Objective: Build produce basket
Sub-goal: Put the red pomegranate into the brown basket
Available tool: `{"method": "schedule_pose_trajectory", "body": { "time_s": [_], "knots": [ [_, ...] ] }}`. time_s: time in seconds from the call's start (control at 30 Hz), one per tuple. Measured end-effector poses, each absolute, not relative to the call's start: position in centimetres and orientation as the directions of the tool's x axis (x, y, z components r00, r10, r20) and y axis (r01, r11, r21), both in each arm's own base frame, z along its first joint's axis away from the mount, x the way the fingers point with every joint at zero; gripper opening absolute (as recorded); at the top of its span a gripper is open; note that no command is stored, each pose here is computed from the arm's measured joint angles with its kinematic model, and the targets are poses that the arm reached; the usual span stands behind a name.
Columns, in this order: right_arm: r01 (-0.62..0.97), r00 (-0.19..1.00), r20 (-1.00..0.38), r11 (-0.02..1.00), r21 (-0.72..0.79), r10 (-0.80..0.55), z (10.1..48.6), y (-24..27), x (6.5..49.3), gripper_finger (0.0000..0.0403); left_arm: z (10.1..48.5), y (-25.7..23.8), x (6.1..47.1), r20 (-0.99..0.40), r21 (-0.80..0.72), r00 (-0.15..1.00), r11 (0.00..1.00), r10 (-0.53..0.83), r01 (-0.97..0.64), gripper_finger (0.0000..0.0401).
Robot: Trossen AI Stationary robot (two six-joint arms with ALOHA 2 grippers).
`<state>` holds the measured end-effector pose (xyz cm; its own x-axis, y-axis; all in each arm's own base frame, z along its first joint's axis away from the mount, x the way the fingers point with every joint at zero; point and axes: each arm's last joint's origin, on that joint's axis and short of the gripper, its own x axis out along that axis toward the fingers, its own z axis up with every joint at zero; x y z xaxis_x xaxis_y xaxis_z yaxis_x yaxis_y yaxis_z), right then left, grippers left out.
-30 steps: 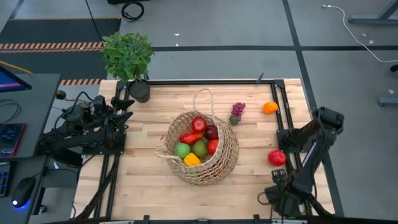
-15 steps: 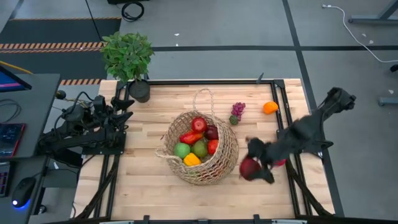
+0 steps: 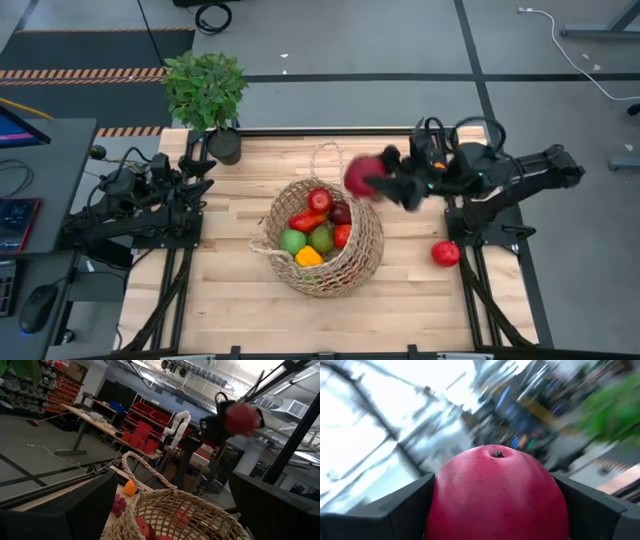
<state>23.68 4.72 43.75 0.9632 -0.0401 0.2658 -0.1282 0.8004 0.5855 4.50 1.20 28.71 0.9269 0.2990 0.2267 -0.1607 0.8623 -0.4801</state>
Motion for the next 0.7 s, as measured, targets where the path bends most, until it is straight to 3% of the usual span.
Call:
{"method": "schedule_pose_trajectory", "body": {
  "time_s": [0.1,0.33,0.7],
  "knots": [
    [-0.058,0.933,0.313,0.787,0.614,-0.175,43.8,3.7,24.6,0.0380,28.7,1.2,4.5,0.227,-0.480,0.927,0.862,0.299,-0.161,0.0390],
    [-0.038,0.850,0.395,0.708,0.705,-0.348,43.6,3.0,26.6,0.0380,28.7,1.2,4.5,0.227,-0.480,0.927,0.862,0.299,-0.161,0.0390],
    [-0.075,0.813,0.357,0.525,0.848,-0.460,40.2,1.8,31.3,0.0380,28.7,1.2,4.5,0.227,-0.480,0.927,0.862,0.299,-0.161,0.0390]
  ]
}}
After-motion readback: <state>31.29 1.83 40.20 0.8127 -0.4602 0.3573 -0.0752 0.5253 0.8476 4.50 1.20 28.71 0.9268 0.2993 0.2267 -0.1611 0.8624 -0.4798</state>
